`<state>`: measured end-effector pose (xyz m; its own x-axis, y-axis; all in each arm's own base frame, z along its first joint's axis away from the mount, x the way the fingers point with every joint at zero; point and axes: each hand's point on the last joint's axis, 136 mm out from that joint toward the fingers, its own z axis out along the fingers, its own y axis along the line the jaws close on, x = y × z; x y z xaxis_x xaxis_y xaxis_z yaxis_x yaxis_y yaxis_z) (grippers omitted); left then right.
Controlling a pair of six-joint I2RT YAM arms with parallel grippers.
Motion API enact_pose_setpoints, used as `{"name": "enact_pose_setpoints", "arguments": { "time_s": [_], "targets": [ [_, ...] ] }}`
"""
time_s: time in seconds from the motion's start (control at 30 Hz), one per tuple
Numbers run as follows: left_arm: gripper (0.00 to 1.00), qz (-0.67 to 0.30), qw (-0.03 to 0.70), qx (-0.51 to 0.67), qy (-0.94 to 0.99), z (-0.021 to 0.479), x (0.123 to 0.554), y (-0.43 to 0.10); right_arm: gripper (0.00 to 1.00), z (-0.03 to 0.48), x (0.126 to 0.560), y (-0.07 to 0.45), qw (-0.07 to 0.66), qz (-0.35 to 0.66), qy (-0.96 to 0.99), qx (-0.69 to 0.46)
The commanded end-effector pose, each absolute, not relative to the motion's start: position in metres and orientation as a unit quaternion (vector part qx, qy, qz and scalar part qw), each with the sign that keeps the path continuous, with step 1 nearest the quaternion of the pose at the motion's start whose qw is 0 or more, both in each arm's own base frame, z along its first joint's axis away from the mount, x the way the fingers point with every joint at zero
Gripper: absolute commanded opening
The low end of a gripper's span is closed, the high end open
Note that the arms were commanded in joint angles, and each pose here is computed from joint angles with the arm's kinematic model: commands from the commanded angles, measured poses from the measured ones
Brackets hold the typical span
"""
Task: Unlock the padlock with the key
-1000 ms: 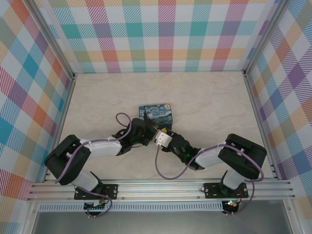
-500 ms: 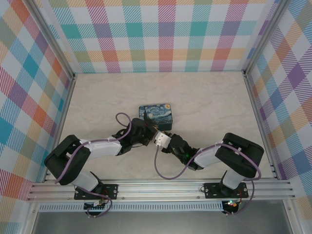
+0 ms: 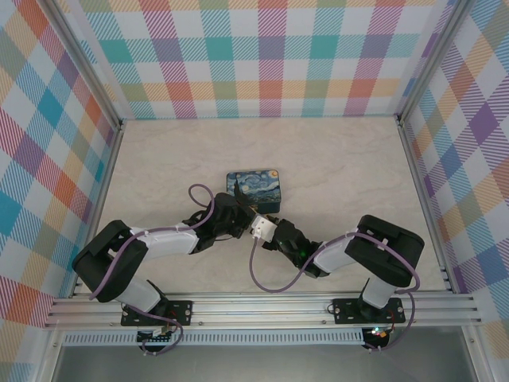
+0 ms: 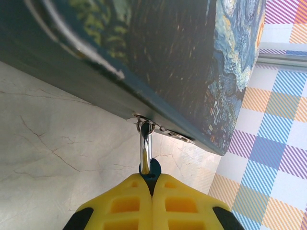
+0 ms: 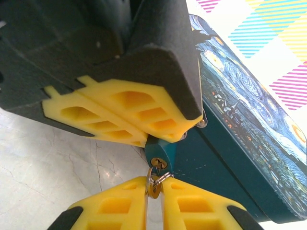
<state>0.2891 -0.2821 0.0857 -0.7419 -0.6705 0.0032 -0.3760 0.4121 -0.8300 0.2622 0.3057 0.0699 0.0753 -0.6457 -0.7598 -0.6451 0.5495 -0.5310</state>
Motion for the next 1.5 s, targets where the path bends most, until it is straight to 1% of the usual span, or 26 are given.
{"name": "enact_pose_setpoints", "arguments": {
  "time_s": [0.0,0.27,0.4,0.6,0.73,1.0,1.1,1.27,1.47],
  "targets": [
    [0.00,-0.466,0.171,-0.295,0.817,0.103,0.288,-0.294,0.16,0.088,0.270,0.315,0.587,0.011,0.675,-0.447],
    [0.00,-0.466,0.167,-0.294,0.818,0.100,0.288,-0.296,0.16,0.093,0.271,0.318,0.591,0.019,0.677,-0.437],
    [0.00,-0.466,0.165,-0.294,0.818,0.099,0.287,-0.297,0.14,0.094,0.272,0.320,0.591,0.023,0.680,-0.434],
    [0.00,-0.466,0.165,-0.294,0.818,0.098,0.287,-0.297,0.00,0.095,0.275,0.321,0.589,0.032,0.692,-0.416],
    [0.00,-0.469,0.163,-0.295,0.816,0.098,0.287,-0.299,0.00,0.094,0.275,0.323,0.577,0.049,0.709,-0.402],
    [0.00,-0.476,0.161,-0.299,0.811,0.098,0.290,-0.309,0.00,0.095,0.276,0.318,0.563,0.104,0.733,-0.368],
    [0.00,-0.478,0.164,-0.304,0.807,0.097,0.291,-0.310,0.00,0.095,0.277,0.312,0.556,0.144,0.742,-0.346],
    [0.00,-0.482,0.164,-0.302,0.806,0.099,0.291,-0.316,0.00,0.094,0.281,0.304,0.519,0.239,0.771,-0.280],
    [0.00,-0.486,0.164,-0.301,0.804,0.099,0.292,-0.324,0.00,0.095,0.289,0.298,0.488,0.304,0.791,-0.209]
  ]
}}
